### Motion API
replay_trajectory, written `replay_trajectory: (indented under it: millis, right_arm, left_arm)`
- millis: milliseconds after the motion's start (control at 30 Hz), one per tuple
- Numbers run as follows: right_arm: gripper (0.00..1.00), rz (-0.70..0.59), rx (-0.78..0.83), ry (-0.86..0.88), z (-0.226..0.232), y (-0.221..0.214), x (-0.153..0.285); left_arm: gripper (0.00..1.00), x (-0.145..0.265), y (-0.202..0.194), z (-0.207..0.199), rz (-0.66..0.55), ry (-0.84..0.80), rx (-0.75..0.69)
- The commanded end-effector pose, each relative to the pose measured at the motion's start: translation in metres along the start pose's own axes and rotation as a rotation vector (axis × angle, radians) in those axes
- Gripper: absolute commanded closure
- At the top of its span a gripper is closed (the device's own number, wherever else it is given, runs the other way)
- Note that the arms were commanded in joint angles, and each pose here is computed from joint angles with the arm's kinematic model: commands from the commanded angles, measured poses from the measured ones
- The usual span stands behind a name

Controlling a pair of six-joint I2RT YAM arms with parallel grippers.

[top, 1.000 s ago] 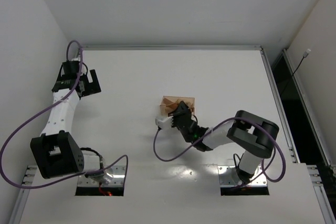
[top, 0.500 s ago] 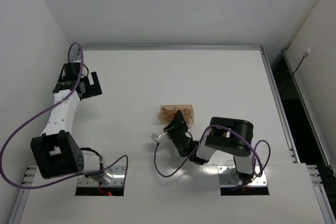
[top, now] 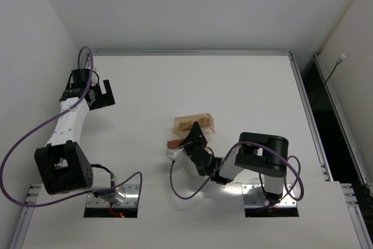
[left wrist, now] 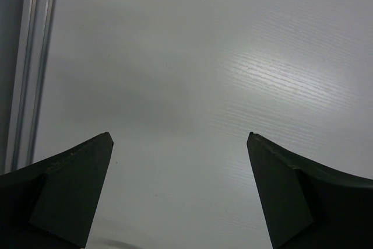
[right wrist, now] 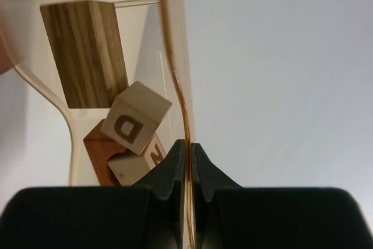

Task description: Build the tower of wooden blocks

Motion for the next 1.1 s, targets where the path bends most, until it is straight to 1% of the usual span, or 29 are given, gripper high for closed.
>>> replay_trajectory:
  millis: [0, 33, 67, 133, 167, 200, 267, 300, 367, 400, 433, 533, 600, 633, 667, 733, 800, 833, 867, 900, 933, 1033, 1067]
  right_arm:
    - [1.0, 0.028, -0.435, -0.341, -0.078, -0.024, 0.022]
    - [1.0, 0.037, -0.401, -0.322, -0.066, -0.017, 0.01]
    - [1.0, 0.072, -0.397, -0.319, -0.063, -0.023, 0.0]
    - [1.0, 0.084, -0.419, -0.336, -0.07, -0.023, -0.004]
    - [1.0, 0.094, -0.436, -0.345, -0.074, -0.027, -0.003]
    - [1.0, 0.074, -0.477, -0.375, -0.089, -0.026, 0.005]
    - [1.0, 0.072, -0.463, -0.366, -0.087, -0.028, 0.011]
    - [1.0, 0.062, -0.451, -0.363, -0.085, -0.025, 0.01]
    - [1.0, 0.081, -0.422, -0.368, -0.089, -0.026, 0.005]
    - [1.0, 0.108, -0.485, -0.402, -0.106, -0.035, 0.01]
    - [1.0, 0.101, -0.496, -0.415, -0.111, -0.037, 0.011]
    - [1.0, 0.091, -0.455, -0.398, -0.103, -0.031, 0.008]
    - [1.0, 0.091, -0.499, -0.423, -0.113, -0.037, 0.012]
    - [1.0, 0.074, -0.495, -0.43, -0.115, -0.035, 0.011]
    - [1.0, 0.074, -0.462, -0.411, -0.105, -0.021, -0.003]
    - [1.0, 0.098, -0.454, -0.413, -0.104, -0.021, -0.012]
    - [1.0, 0.123, -0.485, -0.424, -0.112, -0.032, -0.005]
    - [1.0, 0.121, -0.53, -0.445, -0.123, -0.041, 0.001]
    - [1.0, 0.086, -0.508, -0.43, -0.12, -0.033, 0.002]
    - [1.0, 0.086, -0.511, -0.432, -0.116, -0.032, 0.001]
    - [1.0, 0.114, -0.486, -0.427, -0.115, -0.027, -0.004]
    - [1.0, 0.221, -0.56, -0.408, -0.128, -0.044, -0.008]
    - [1.0, 0.256, -0.642, -0.391, -0.128, -0.049, -0.012]
  left_arm:
    - [0.0, 0.011, 0.017, 0.0, -0.058, -0.017, 0.027]
    - [0.0, 0.009, 0.014, -0.002, -0.054, -0.029, 0.027]
    - [0.0, 0.009, 0.014, -0.003, -0.054, -0.04, 0.026]
    - [0.0, 0.009, 0.014, -0.003, -0.054, -0.04, 0.026]
    - [0.0, 0.008, 0.015, -0.003, -0.045, -0.039, 0.026]
    - [0.0, 0.008, 0.015, -0.003, -0.044, -0.039, 0.026]
    - [0.0, 0.008, 0.015, -0.002, -0.045, -0.03, 0.026]
    - [0.0, 0.008, 0.015, -0.002, -0.045, -0.03, 0.026]
    - [0.0, 0.008, 0.015, -0.002, -0.054, -0.03, 0.027]
    - [0.0, 0.009, 0.013, -0.001, -0.045, -0.03, 0.017]
    - [0.0, 0.009, 0.013, -0.001, -0.045, -0.03, 0.017]
    - [0.0, 0.011, 0.01, -0.002, -0.057, -0.038, 0.017]
    - [0.0, 0.012, 0.013, -0.004, -0.066, -0.049, 0.017]
    - [0.0, 0.012, 0.013, -0.004, -0.066, -0.049, 0.017]
    - [0.0, 0.012, 0.015, -0.005, -0.075, -0.05, 0.027]
    - [0.0, 0.011, 0.012, -0.006, -0.065, -0.062, 0.026]
    - [0.0, 0.015, 0.019, -0.004, -0.063, -0.046, 0.027]
    - [0.0, 0.018, 0.021, -0.002, -0.072, -0.036, 0.027]
    - [0.0, 0.018, 0.019, -0.002, -0.079, -0.036, 0.019]
    - [0.0, 0.018, 0.017, -0.002, -0.085, -0.036, 0.019]
    - [0.0, 0.019, 0.014, -0.007, -0.082, -0.068, 0.017]
    - [0.0, 0.019, 0.014, -0.008, -0.081, -0.079, 0.017]
    - [0.0, 0.019, 0.014, -0.01, -0.081, -0.088, 0.017]
Point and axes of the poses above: each gripper's point midway between its finger pads, its own x axis back along the fingers, its own z axis along the line the jaws close on, y = z × x, the point moved 2 cm from there along x, back along the fingers, and after that the axes turned 2 degrees about -x, right-handed, at the moved point
